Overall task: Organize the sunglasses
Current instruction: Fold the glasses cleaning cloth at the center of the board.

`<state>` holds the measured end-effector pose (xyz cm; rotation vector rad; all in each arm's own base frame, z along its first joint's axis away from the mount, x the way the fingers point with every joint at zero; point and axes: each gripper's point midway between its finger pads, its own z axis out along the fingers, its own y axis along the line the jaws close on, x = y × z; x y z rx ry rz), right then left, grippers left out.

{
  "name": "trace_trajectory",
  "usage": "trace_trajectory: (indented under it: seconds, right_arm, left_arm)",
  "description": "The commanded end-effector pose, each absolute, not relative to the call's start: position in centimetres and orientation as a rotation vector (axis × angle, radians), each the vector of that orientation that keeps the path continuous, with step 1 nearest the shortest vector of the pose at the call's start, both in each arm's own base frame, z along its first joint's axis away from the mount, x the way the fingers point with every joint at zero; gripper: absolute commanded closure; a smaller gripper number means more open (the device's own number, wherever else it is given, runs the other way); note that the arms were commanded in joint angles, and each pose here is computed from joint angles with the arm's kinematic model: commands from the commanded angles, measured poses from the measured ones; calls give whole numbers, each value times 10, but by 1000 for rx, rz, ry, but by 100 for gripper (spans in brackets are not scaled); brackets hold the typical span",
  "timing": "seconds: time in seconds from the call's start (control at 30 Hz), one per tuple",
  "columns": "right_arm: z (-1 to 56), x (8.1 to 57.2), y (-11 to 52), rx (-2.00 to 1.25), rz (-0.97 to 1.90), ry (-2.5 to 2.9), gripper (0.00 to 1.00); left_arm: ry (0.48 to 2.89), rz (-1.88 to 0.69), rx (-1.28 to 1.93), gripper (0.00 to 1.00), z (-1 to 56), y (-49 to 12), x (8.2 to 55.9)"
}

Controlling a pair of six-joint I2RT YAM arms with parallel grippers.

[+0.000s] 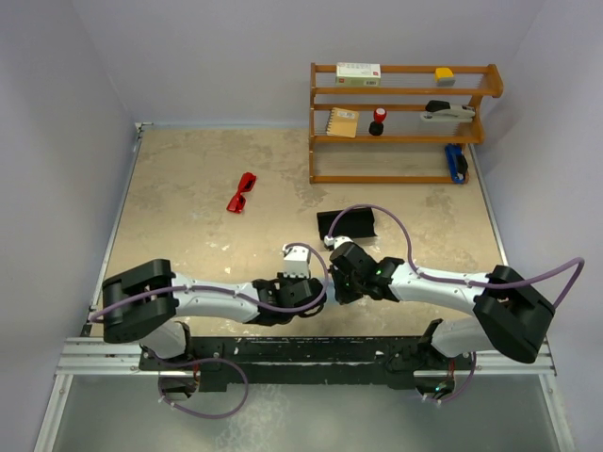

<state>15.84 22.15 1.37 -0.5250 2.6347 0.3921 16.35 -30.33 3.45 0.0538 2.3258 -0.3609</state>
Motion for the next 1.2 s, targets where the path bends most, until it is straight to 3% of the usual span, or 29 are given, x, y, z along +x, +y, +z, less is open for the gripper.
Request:
trace_trajectory:
  seconds: [0.0, 1.17]
  right_arm:
    - [-1, 153, 208, -527, 307, 2675, 100]
    - [-5, 150, 211, -512, 319, 2708, 100]
  left_arm:
    - [2271, -421, 55, 99, 50, -326, 181]
    - [2536, -422, 62, 100, 3, -294, 120]
